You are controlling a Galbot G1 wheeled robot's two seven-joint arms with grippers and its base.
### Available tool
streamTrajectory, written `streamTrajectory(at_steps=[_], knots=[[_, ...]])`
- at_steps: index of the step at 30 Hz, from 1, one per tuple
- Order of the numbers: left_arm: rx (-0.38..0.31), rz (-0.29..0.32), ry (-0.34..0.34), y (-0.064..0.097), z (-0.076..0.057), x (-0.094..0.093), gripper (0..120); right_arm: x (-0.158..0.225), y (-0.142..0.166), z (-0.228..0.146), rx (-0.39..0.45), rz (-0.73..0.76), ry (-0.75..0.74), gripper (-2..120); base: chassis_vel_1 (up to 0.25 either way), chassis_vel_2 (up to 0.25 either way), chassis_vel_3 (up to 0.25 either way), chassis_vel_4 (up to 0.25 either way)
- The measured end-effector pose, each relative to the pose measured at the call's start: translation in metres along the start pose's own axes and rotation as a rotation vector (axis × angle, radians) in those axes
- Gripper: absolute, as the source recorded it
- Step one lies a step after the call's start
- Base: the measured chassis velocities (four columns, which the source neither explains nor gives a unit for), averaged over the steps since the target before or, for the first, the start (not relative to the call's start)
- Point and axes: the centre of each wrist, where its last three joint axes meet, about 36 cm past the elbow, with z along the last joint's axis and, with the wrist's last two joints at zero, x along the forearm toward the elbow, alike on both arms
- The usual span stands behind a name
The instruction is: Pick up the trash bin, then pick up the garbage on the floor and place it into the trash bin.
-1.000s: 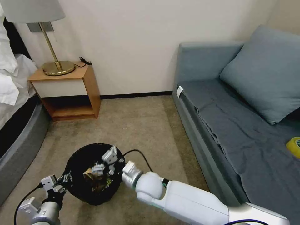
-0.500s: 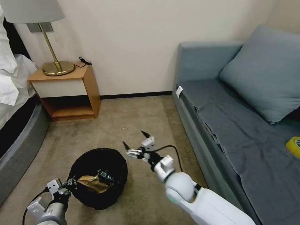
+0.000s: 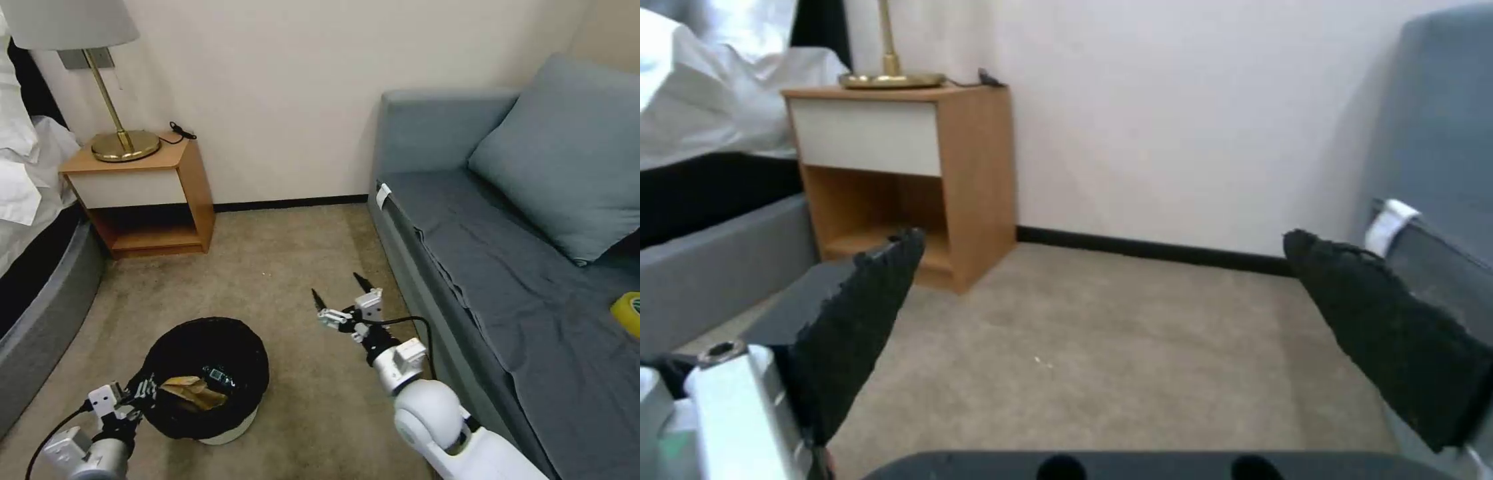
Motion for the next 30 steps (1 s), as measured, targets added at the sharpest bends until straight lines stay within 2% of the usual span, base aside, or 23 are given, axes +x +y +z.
streamTrajectory(at_steps=[1, 3, 5, 7, 9, 10, 11, 12, 14, 15, 16, 18, 20, 21, 24, 26, 30], knots=[[0.0, 0.0, 0.0, 0.0, 0.0, 0.0, 52, 0.0, 0.0, 0.0, 0.0, 0.0, 0.0, 100, 0.0, 0.0, 0.0, 0.0], [-0.058, -0.005, -0.011, 0.004, -0.003, 0.01, 62, 0.011, -0.006, -0.004, 0.003, 0.023, 0.015, 100, 0.0, 0.0, 0.0, 0.0], [-0.069, -0.008, -0.012, 0.004, -0.004, 0.013, 66, 0.014, -0.006, -0.004, 0.004, 0.026, 0.018, 100, 0.0, 0.0, 0.0, 0.0], [-0.116, -0.011, -0.016, 0.007, -0.008, 0.026, 76, 0.028, -0.005, -0.005, 0.008, 0.042, 0.029, 100, 0.0, 0.0, 0.0, 0.0], [-0.138, 0.012, -0.031, 0.009, -0.019, 0.037, 84, 0.036, -0.003, -0.006, 0.01, 0.064, 0.038, 100, 0.0, 0.0, 0.0, 0.0], [-0.138, 0.012, -0.031, 0.009, -0.019, 0.037, 84, 0.036, -0.003, -0.006, 0.01, 0.064, 0.038, 100, 0.0, 0.0, 0.0, 0.0], [-0.167, 0.032, -0.065, 0.008, -0.028, 0.04, 89, 0.04, -0.001, -0.007, 0.007, 0.09, 0.045, 100, 0.0, 0.0, 0.0, 0.0], [-0.213, 0.074, -0.121, 0.004, -0.038, 0.041, 94, 0.045, 0.004, -0.01, -0.002, 0.134, 0.057, 100, 0.0, 0.0, 0.0, 0.0], [-0.263, 0.148, -0.208, -0.008, -0.045, 0.038, 98, 0.05, 0.007, -0.014, -0.003, 0.184, 0.062, 100, 0.0, 0.0, 0.0, 0.0], [-0.27, 0.175, -0.244, -0.017, -0.045, 0.035, 100, 0.051, 0.008, -0.014, 0.001, 0.205, 0.062, 100, 0.0, 0.0, 0.0, 0.0], [-0.27, 0.175, -0.244, -0.017, -0.045, 0.035, 100, 0.051, 0.008, -0.014, 0.001, 0.205, 0.062, 100, 0.0, 0.0, 0.0, 0.0], [-0.255, 0.22, -0.3, -0.035, -0.04, 0.027, 100, 0.055, 0.008, -0.015, 0.009, 0.241, 0.059, 100, 0.0, 0.0, 0.0, 0.0], [-0.22, 0.246, -0.324, -0.053, -0.034, 0.02, 100, 0.059, 0.008, -0.016, 0.02, 0.267, 0.053, 100, 0.0, 0.0, 0.0, 0.0], [-0.22, 0.246, -0.324, -0.053, -0.034, 0.02, 100, 0.059, 0.008, -0.016, 0.02, 0.267, 0.053, 100, 0.0, 0.0, 0.0, 0.0], [-0.201, 0.284, -0.335, -0.08, -0.023, 0.013, 100, 0.063, 0.007, -0.019, 0.049, 0.304, 0.029, 100, 0.0, 0.0, 0.0, 0.0], [-0.196, 0.292, -0.33, -0.085, -0.021, 0.012, 100, 0.064, 0.007, -0.019, 0.054, 0.31, 0.025, 100, 0.0, 0.0, 0.0, 0.0], [-0.152, 0.33, -0.247, -0.116, -0.008, 0.014, 100, 0.066, 0.005, -0.024, 0.051, 0.345, 0.004, 100, 0.0, 0.0, 0.0, 0.0]])
